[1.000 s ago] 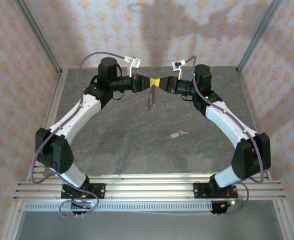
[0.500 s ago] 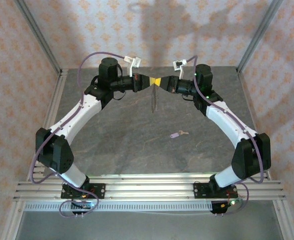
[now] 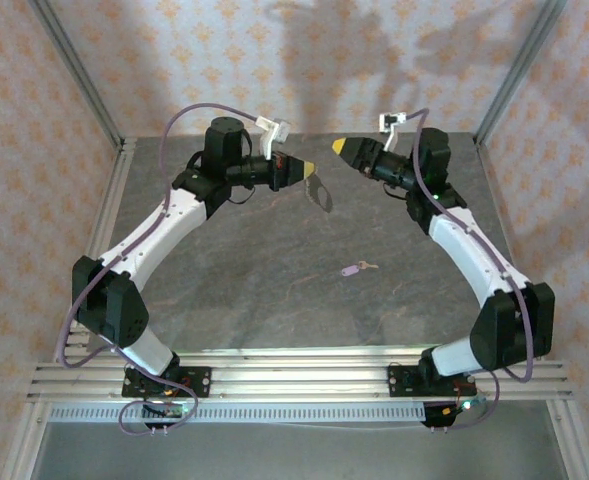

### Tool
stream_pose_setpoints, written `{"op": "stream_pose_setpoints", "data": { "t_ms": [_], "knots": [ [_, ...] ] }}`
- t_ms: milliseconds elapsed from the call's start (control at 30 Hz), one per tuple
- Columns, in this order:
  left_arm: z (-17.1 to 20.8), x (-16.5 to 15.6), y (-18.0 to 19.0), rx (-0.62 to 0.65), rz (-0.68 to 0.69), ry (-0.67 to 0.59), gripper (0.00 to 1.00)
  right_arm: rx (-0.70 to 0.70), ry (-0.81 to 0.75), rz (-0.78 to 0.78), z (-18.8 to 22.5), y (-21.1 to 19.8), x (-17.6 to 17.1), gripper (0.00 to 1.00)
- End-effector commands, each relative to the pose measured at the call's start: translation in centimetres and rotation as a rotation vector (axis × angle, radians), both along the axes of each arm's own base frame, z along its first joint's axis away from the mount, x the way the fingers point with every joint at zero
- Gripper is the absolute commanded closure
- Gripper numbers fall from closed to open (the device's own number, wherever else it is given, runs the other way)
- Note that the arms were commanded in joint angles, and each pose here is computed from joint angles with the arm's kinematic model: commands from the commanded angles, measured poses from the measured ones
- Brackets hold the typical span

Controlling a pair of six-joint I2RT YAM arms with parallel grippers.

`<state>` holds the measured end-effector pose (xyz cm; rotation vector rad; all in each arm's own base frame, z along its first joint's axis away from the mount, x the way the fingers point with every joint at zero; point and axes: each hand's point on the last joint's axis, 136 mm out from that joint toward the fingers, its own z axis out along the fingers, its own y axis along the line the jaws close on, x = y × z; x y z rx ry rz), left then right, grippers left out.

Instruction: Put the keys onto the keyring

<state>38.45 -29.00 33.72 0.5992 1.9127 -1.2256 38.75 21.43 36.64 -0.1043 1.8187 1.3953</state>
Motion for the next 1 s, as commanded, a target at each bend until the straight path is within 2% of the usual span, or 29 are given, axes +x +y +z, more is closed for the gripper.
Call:
{"op": "stream_pose_setpoints", "data": {
  "t_ms": [0,367,733,967],
  "knots": [
    [2.2,-0.5,0.4,0.055,-0.020,-0.154,1.00,0.045,-0.032,-0.035,1.3,-0.5,-0.6,0.49],
    [3.8,-2.5,0.1,0.052,-0.148,-0.297,1.00,0.054,-0.064,0.099,0.3,0.7,-2.4,0.50],
    [4.7,-3.6,-0.4,0.014,-0.224,-0.293,1.00,0.055,-0.098,0.261,-0.2,3.4,-3.8,0.51],
    [4.9,-3.7,-0.5,0.007,-0.244,-0.279,1.00,0.045,-0.106,0.306,-0.4,4.2,-4.8,0.58]
  ]
}}
